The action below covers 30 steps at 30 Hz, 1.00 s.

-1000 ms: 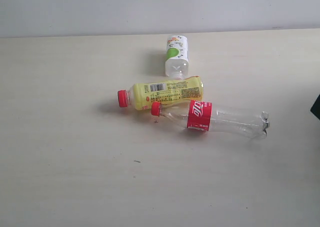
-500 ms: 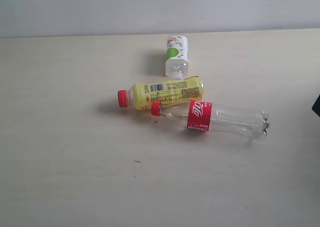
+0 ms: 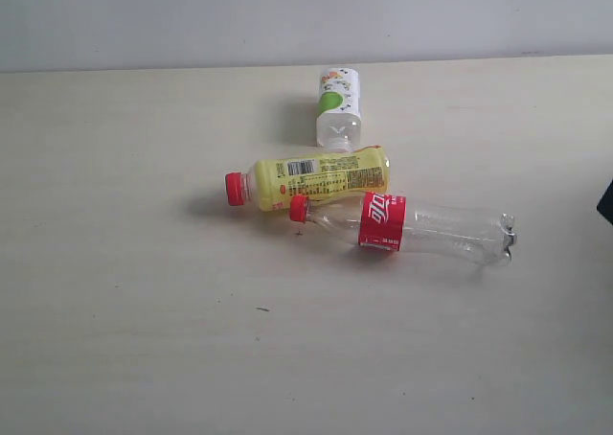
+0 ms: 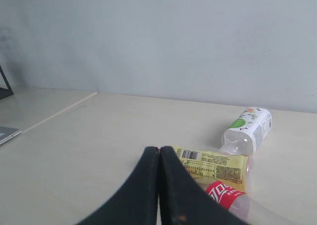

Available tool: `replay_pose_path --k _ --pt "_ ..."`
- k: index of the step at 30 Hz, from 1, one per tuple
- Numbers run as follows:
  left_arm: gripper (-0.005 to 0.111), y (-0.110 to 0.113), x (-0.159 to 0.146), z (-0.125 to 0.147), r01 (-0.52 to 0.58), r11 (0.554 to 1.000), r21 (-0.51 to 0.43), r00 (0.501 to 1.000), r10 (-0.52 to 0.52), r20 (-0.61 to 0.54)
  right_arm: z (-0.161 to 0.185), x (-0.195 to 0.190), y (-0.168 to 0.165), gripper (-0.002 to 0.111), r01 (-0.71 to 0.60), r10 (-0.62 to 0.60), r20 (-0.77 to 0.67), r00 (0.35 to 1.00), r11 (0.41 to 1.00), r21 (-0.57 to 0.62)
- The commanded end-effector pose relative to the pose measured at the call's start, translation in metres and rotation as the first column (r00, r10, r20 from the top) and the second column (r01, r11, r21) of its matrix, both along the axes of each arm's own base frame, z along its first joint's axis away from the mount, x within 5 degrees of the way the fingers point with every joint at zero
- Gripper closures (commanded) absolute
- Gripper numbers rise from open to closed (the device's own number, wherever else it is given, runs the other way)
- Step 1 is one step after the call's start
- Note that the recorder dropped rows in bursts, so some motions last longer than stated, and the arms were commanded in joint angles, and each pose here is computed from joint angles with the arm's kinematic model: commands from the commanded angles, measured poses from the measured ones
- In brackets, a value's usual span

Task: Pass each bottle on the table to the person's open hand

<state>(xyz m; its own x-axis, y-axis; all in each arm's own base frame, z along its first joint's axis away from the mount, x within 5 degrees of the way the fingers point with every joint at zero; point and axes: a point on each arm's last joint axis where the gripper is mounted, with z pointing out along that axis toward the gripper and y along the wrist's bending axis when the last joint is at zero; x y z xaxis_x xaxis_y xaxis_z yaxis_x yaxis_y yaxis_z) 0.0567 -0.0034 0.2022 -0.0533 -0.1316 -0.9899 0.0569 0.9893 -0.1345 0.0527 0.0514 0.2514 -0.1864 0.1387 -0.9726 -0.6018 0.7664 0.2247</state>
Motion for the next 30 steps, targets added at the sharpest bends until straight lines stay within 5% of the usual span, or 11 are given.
replay_pose_path --k 1,30 --pt "0.107 0.0 -0.0004 -0.0007 0.0 1.0 -0.007 1.0 0.0 0.003 -0.0023 -0.0002 0.0005 0.108 -0.007 0.007 -0.001 1.0 1.0 -0.007" --pt "0.107 0.0 -0.0004 -0.0007 0.0 1.0 -0.007 1.0 0.0 0.003 -0.0025 -0.0008 0.0013 0.108 -0.018 0.018 -0.005 1.0 1.0 -0.006"
